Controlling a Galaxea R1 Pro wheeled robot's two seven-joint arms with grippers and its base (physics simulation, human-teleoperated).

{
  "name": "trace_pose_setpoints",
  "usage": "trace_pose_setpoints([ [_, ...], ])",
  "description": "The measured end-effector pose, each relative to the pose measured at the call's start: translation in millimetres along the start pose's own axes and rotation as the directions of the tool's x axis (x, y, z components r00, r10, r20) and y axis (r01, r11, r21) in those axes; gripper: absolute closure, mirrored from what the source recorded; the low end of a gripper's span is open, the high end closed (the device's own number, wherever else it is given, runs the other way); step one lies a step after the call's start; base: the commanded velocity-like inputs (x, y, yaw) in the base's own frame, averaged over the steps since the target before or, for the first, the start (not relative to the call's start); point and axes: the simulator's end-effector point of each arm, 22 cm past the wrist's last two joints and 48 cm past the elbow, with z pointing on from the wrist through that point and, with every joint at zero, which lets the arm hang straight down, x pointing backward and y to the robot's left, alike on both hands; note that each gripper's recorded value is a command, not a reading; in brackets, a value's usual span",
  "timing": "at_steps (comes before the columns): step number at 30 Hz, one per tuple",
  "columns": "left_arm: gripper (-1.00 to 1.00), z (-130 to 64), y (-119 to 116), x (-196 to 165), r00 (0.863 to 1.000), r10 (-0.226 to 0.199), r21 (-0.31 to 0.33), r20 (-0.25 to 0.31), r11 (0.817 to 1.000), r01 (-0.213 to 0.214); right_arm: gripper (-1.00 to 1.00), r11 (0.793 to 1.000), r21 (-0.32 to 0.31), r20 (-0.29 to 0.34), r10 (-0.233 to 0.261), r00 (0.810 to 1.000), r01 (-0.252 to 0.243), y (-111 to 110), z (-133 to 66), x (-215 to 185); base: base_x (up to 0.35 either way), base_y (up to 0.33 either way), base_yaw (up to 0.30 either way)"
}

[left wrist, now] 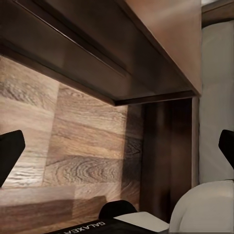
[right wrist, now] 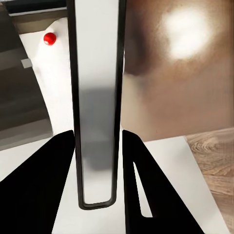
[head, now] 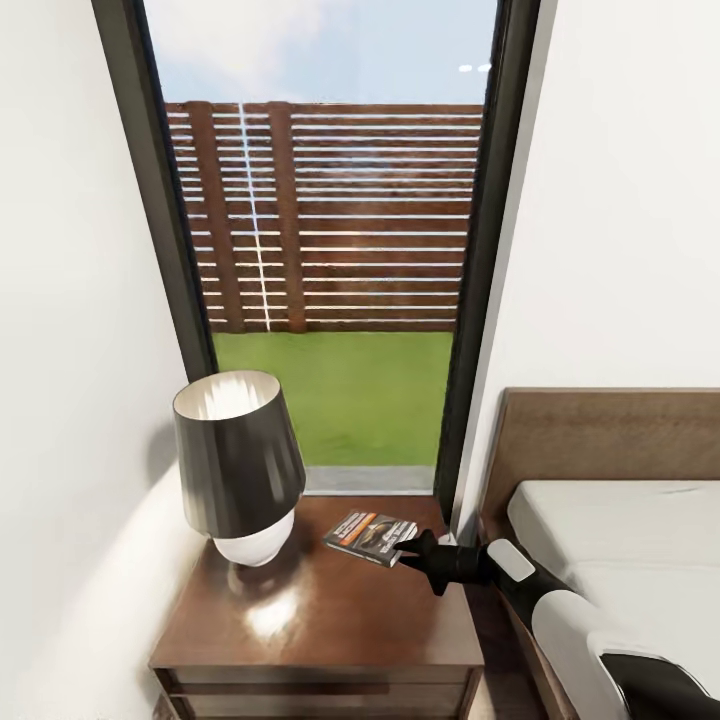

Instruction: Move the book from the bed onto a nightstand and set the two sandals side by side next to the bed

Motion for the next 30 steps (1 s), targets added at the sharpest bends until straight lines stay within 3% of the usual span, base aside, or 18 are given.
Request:
trace_pose_setpoints([
  [30,-1.0,26.0,51,28,1.0,0.0,0.0,0.002,1.0,0.0,1.0,1.0,0.002,0.001,-0.003,1.0,0.003,-58,27.4,-1,0.0,0.0,0.0],
])
